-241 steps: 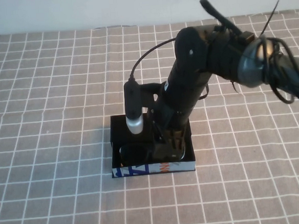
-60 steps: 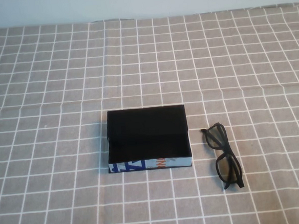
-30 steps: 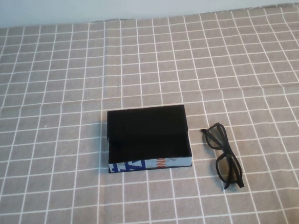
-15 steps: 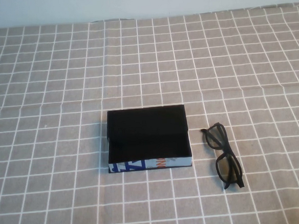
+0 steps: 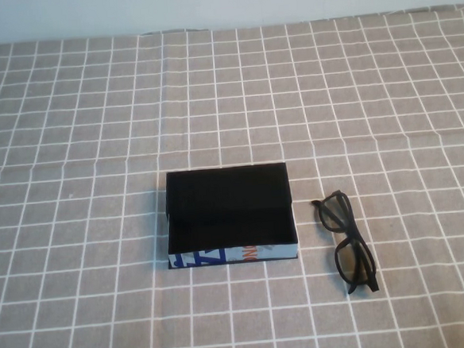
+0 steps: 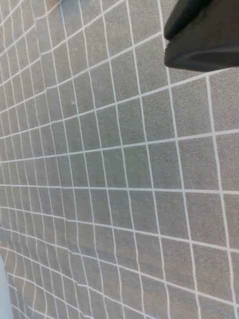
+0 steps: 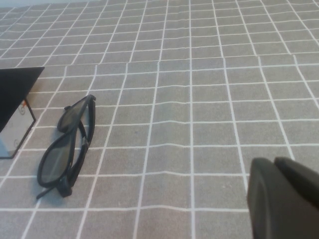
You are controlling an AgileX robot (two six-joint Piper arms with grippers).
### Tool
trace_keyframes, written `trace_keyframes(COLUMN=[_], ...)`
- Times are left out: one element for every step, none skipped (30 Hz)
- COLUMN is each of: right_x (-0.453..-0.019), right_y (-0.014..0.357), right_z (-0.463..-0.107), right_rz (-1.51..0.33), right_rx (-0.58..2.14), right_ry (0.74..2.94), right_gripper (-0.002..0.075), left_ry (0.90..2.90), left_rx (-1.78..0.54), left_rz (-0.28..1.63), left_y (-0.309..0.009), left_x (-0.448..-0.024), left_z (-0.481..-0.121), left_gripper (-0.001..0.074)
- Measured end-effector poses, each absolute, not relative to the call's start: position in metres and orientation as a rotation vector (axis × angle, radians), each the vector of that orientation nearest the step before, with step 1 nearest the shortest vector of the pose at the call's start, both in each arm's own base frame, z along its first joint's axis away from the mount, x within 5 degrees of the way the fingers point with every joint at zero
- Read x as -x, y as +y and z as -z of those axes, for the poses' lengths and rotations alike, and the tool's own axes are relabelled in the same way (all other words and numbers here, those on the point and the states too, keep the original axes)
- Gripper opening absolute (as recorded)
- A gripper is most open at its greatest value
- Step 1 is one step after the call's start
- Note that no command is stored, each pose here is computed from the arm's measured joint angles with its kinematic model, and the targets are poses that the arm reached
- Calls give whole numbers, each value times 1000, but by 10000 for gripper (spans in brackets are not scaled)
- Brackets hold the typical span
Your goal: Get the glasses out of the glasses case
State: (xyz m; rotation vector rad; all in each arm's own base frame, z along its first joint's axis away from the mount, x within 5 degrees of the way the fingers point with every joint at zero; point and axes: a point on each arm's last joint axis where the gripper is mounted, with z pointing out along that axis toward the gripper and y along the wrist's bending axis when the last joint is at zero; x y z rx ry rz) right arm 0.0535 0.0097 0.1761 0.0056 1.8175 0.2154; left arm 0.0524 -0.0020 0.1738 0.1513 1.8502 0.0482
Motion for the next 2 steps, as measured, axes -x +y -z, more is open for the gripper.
trace_keyframes(right_x=[-54,-54], right_y=[10,10], right_z=[-176,-176], right_rz=[-215,-215], right_rx=[-6,-6], right_ry=[1818,1818], right_gripper=[-18,-18], left_ry=[1850,1850], left_rx=[-151,-151], left_rz=[-48,-48], left_y=[-2,-2], left_x=[-52,-52], left_z=[-174,-174], left_gripper=[-4,-4])
